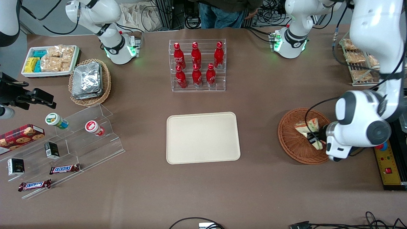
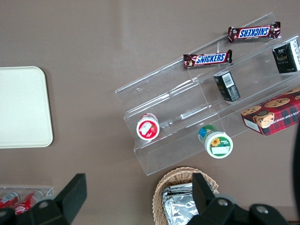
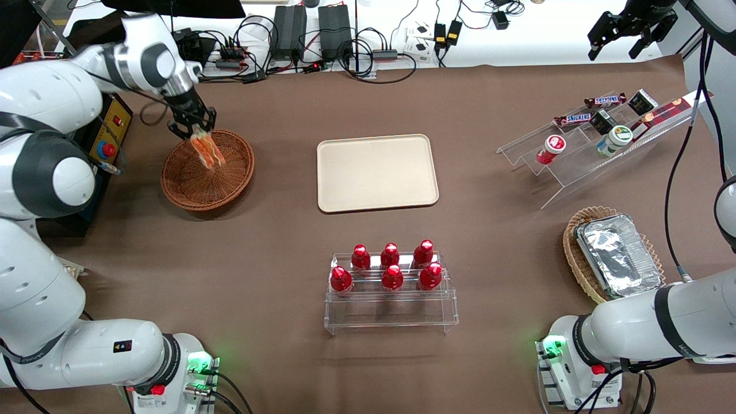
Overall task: Place sandwich from basket to tray
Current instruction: 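Carry the sandwich with the left gripper over to the cream tray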
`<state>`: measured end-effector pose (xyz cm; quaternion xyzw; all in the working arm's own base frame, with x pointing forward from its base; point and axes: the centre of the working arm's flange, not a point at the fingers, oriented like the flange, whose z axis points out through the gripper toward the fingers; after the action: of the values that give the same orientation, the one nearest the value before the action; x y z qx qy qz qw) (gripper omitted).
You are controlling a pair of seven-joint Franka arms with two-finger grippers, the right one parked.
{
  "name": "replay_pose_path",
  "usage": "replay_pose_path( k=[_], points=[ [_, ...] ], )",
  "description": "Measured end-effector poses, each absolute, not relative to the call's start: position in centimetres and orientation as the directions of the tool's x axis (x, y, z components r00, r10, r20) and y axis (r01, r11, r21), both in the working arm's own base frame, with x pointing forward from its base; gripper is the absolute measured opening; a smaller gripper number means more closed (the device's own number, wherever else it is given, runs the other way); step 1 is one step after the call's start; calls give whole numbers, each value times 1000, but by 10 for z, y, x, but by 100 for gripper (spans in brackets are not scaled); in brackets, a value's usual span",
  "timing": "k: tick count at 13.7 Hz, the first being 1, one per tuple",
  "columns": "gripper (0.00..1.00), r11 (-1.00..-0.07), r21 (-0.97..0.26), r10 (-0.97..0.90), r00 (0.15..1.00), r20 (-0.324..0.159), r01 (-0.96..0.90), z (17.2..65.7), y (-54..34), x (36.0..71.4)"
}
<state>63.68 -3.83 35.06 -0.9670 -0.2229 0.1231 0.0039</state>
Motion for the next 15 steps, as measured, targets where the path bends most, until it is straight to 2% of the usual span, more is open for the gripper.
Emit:
replay_pose_path(
  k=[2,3,6,11,15],
  points=[
    [22,-957,-17,287,932,-221,290,396,-55,637],
    [18,-974,3,220,951,-219,226,413,-69,637],
    [16,-995,43,76,975,-211,87,438,-134,633],
    [16,-993,57,-112,968,-223,-102,418,-256,609],
    [16,-991,74,-127,969,-212,-114,368,-317,606]
  ],
)
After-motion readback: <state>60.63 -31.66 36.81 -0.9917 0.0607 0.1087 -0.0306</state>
